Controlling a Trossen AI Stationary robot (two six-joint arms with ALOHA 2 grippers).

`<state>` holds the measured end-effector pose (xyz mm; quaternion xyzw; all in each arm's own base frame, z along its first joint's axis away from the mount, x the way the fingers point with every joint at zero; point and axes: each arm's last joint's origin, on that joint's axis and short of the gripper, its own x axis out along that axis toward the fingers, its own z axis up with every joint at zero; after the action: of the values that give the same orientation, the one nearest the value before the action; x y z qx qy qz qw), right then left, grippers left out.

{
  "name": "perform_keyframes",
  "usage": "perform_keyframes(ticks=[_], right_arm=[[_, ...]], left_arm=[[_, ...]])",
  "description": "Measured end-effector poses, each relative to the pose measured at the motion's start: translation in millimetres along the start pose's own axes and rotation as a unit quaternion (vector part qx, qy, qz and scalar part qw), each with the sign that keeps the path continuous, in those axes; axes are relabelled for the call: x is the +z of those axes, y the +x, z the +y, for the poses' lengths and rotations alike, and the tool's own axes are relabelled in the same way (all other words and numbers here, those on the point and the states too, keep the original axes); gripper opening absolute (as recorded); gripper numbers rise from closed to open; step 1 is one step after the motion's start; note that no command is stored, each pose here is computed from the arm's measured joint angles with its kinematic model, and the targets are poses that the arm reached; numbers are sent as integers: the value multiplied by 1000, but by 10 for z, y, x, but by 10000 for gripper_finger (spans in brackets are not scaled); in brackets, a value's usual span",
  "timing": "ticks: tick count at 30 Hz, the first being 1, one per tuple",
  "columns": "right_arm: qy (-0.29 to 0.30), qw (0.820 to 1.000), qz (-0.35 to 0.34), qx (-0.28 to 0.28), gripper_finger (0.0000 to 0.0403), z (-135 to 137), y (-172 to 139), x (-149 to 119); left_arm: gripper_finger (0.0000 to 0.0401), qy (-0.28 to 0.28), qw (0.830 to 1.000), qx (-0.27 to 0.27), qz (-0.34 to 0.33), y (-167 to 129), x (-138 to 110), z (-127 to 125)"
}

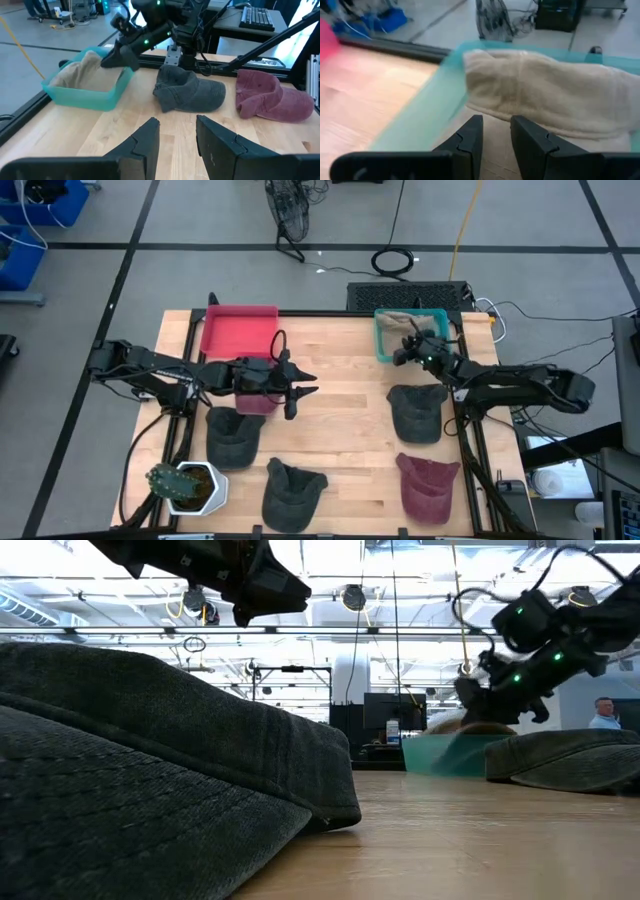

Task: Pick & Place hat
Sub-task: Put the brown cap into the green bin, then put the top right black cap into the red bin

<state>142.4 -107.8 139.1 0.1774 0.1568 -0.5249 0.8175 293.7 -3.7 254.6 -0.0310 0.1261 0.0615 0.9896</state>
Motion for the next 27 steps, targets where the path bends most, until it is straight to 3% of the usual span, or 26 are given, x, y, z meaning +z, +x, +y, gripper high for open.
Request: perform_keyframes(ticks=[10,16,27], right_arm=[[-53,994,18,-99,89,-161,130,-62],[-52,995,11,-90,89,-153,106,-43],[-58,997,-44,-19,89,-10,-94,97]], left_arm=[[134,8,1000,0,0,0,0,-1],[134,10,1000,0,0,0,0,-1],[134,-15,1000,0,19,-2,-39,-9]])
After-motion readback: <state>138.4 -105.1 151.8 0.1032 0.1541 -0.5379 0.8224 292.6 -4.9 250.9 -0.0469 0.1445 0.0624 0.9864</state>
